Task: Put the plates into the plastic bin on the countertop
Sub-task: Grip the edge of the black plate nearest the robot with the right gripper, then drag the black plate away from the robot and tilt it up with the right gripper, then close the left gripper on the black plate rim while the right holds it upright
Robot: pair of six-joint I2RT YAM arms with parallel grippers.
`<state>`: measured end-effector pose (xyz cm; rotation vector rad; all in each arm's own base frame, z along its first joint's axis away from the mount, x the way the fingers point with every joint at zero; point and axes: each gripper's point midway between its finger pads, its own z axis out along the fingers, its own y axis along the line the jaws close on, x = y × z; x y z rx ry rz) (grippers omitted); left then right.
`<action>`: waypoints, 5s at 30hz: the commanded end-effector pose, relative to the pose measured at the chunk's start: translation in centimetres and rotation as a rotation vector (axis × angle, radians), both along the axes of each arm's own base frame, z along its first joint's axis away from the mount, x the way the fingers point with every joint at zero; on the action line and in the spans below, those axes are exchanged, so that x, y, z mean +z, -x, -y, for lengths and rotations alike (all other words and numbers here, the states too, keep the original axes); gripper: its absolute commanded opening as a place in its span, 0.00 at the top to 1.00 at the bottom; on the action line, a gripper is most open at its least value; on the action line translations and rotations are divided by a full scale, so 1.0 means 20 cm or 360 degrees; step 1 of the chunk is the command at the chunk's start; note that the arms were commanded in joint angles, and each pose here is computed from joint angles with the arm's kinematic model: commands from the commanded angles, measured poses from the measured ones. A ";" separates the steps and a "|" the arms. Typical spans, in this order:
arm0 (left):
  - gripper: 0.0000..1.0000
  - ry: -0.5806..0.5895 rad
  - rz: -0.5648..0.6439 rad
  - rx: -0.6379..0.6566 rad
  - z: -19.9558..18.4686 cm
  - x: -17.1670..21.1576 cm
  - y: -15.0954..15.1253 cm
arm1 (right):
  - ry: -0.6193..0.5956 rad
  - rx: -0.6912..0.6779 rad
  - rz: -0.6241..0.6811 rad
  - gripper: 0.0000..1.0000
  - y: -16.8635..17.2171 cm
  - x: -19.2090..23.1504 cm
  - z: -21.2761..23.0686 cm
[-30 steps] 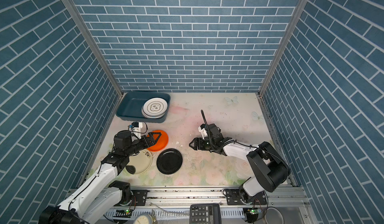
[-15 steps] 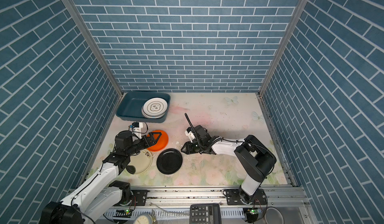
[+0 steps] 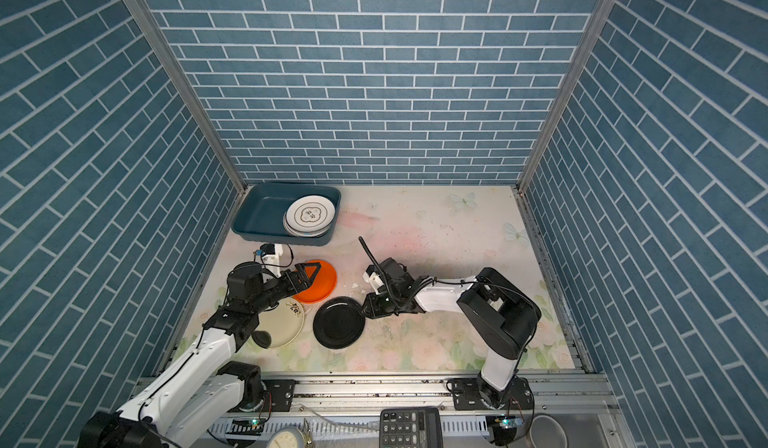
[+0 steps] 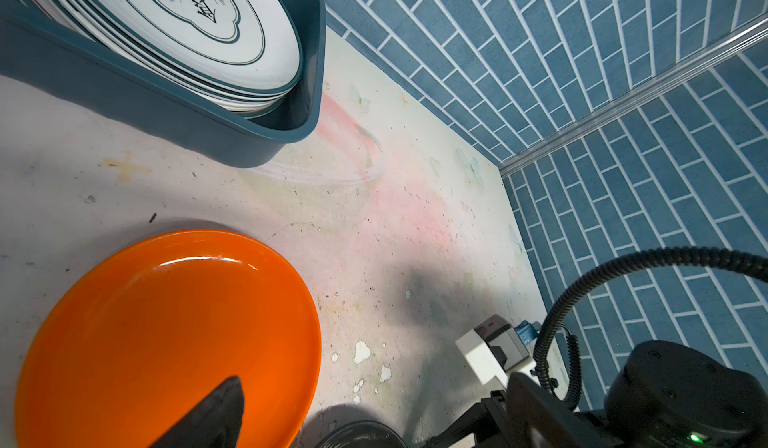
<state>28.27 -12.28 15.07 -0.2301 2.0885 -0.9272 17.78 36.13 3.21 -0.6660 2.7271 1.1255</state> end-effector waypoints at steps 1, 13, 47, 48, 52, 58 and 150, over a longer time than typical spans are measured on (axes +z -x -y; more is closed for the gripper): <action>0.00 -0.0032 0.0025 0.0009 -0.01 0.02 0.00 | 0.0006 0.0027 -0.0047 0.77 0.01 -0.01 -0.04; 0.00 -0.0039 0.0009 0.0004 -0.01 0.01 -0.01 | 0.0105 -0.0039 -0.0035 0.98 -0.02 -0.05 -0.01; 0.00 -0.0015 0.0003 -0.0018 0.01 0.03 -0.04 | -0.0010 -0.0842 0.0206 1.00 -0.56 0.23 0.39; 0.00 -0.0007 -0.0002 -0.0023 0.02 0.03 -0.05 | -0.0026 -0.0870 0.0235 1.00 -0.60 0.26 0.40; 0.00 0.0026 -0.0004 -0.0041 0.04 0.04 -0.08 | -0.0084 -0.0943 0.0347 1.00 -0.72 0.40 0.44; 0.00 0.0063 -0.0009 -0.0108 0.09 0.07 -0.14 | -0.0167 -0.0986 0.0449 1.00 -0.79 0.57 0.48; 0.66 0.0276 0.0115 -0.0551 0.78 0.22 -0.38 | -0.0598 -0.0954 0.0526 1.00 -0.80 0.91 0.54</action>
